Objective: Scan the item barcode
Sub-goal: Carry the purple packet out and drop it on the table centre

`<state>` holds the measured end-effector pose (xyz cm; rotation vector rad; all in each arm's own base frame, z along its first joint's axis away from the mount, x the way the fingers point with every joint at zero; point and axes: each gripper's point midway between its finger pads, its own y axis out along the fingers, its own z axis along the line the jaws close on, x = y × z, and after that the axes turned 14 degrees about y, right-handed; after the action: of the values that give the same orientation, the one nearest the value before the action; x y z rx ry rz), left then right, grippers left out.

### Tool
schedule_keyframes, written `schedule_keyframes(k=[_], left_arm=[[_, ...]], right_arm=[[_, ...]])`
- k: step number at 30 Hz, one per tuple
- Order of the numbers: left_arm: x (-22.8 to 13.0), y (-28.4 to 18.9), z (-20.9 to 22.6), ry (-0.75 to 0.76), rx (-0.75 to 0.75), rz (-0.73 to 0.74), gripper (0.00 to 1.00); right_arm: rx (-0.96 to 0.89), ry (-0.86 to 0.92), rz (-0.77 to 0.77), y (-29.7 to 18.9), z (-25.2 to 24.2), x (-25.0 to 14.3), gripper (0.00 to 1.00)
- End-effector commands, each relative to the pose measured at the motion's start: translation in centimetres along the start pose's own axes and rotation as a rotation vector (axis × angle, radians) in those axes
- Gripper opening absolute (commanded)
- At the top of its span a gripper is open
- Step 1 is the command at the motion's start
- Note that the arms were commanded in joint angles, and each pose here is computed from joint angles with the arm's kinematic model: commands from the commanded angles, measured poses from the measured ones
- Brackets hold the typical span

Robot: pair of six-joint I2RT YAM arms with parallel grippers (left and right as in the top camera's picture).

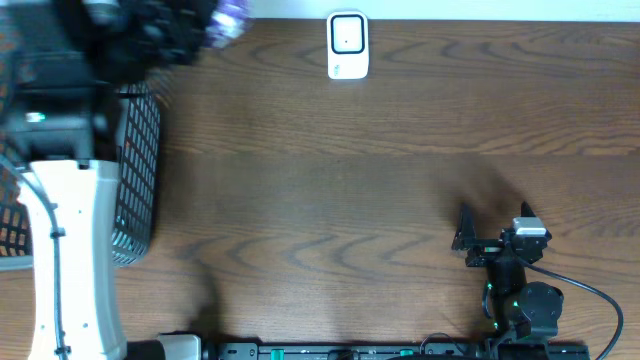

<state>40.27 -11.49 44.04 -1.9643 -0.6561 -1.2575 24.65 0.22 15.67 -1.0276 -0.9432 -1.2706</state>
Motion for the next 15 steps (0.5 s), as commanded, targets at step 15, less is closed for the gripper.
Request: schedule_keyframes(k=[15], left_arm=[[-23.9,16.6,-5.6,0.170,0.167,0.729,0.08]], right_arm=[[-0.020,0.014,-0.004,0.0,-0.5,0.1,0.99]])
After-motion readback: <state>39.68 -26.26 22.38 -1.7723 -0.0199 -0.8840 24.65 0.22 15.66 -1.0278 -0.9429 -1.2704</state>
